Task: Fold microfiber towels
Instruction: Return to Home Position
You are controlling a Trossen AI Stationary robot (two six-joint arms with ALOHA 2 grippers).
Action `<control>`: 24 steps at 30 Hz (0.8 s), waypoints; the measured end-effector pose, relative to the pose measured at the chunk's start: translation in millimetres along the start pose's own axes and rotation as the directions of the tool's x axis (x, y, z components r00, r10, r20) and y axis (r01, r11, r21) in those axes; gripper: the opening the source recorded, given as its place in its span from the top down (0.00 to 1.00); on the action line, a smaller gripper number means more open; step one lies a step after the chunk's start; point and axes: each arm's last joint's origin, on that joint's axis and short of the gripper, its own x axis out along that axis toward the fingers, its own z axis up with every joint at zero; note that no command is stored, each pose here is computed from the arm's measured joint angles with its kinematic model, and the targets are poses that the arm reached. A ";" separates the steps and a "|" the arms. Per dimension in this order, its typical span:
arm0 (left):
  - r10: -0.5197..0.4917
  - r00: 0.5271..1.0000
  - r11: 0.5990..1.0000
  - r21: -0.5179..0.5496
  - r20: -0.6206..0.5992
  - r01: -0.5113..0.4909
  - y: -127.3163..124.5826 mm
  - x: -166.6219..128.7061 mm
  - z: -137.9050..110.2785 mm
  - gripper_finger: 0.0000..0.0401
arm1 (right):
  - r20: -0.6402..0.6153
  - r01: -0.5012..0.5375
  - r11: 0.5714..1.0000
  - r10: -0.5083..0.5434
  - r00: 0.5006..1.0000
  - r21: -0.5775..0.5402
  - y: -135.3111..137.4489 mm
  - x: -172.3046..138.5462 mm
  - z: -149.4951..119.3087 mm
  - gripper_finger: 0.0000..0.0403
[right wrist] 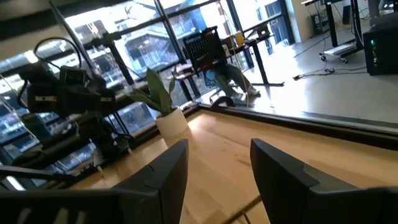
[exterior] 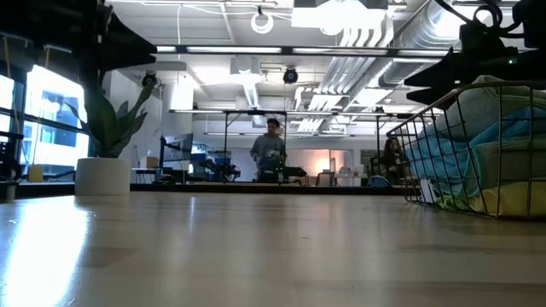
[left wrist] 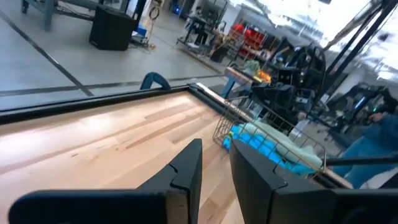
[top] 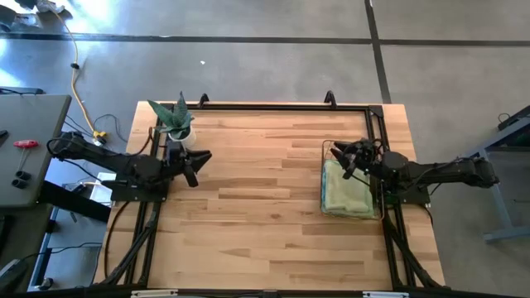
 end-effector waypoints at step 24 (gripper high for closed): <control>0.054 0.996 0.989 -0.135 -0.071 -0.063 37.9 1.0 -63.8 0.82 | -0.122 0.054 0.999 -0.053 0.991 0.007 -5.5 -0.9 -13.0 0.58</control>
